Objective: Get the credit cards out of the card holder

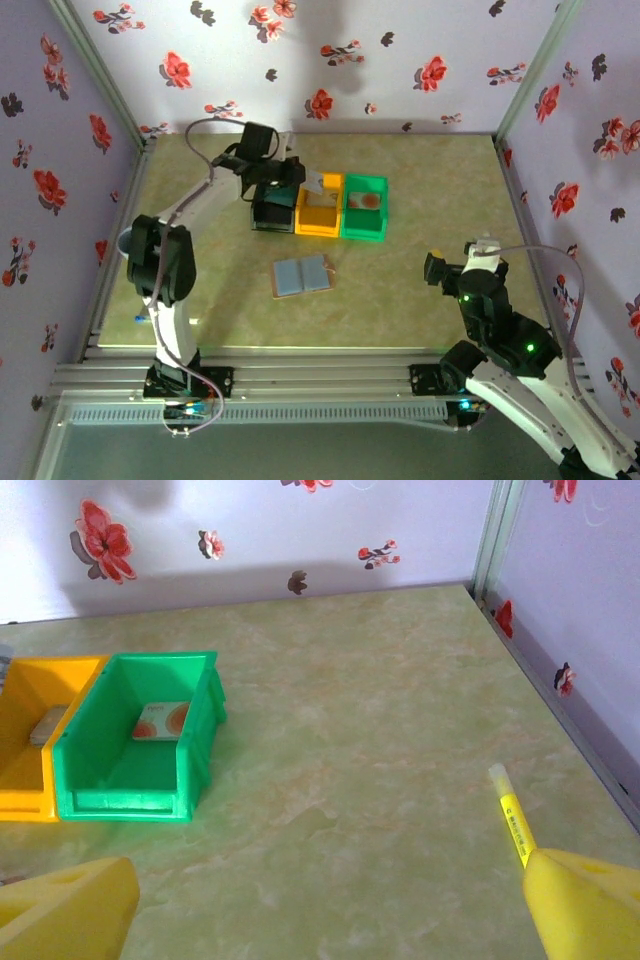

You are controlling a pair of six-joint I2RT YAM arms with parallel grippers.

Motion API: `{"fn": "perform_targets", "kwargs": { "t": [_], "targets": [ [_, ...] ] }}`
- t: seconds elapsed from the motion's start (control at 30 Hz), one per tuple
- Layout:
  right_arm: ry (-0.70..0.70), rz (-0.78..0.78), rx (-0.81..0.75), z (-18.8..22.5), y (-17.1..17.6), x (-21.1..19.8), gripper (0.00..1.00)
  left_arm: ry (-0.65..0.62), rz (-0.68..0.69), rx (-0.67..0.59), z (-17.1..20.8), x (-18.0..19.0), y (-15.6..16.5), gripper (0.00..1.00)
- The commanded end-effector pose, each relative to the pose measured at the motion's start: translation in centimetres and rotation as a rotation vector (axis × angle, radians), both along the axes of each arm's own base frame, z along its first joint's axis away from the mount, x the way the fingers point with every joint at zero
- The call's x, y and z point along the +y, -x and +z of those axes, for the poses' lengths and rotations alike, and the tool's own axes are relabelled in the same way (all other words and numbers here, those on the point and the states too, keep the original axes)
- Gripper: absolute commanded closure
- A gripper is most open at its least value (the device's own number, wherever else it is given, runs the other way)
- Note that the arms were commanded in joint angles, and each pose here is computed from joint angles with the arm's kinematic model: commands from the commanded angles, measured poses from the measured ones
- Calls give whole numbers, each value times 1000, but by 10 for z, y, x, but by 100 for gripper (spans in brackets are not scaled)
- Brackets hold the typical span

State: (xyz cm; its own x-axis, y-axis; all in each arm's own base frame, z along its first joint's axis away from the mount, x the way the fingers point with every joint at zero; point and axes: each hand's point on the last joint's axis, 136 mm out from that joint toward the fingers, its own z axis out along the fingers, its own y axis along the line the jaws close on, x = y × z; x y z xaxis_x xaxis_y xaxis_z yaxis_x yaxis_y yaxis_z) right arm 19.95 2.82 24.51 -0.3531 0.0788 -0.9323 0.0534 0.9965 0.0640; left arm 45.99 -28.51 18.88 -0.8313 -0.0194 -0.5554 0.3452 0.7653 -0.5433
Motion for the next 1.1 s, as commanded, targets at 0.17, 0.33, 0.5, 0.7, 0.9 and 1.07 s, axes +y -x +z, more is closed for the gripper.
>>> {"fn": "perform_targets", "kwargs": {
  "t": [0.17,0.33,0.5,0.7,0.9,1.07],
  "targets": [
    [-3,3,-24,3,-2,1,1,-58,3,54,-28,-18,-22,100],
    [-5,14,-23,2,-2,3,1,-79,11,92,-49,-25,-30,100],
    [-4,22,-22,2,-2,4,1,-81,16,115,-61,-31,-34,100],
    [-2,34,-18,0,-4,7,1,-71,31,141,-72,-35,-36,100],
    [-1,46,-10,-1,-4,10,1,-48,38,161,-82,-42,-38,100],
    [-1,53,-4,-2,-4,12,1,-31,40,176,-89,-46,-38,100]
  ]
}}
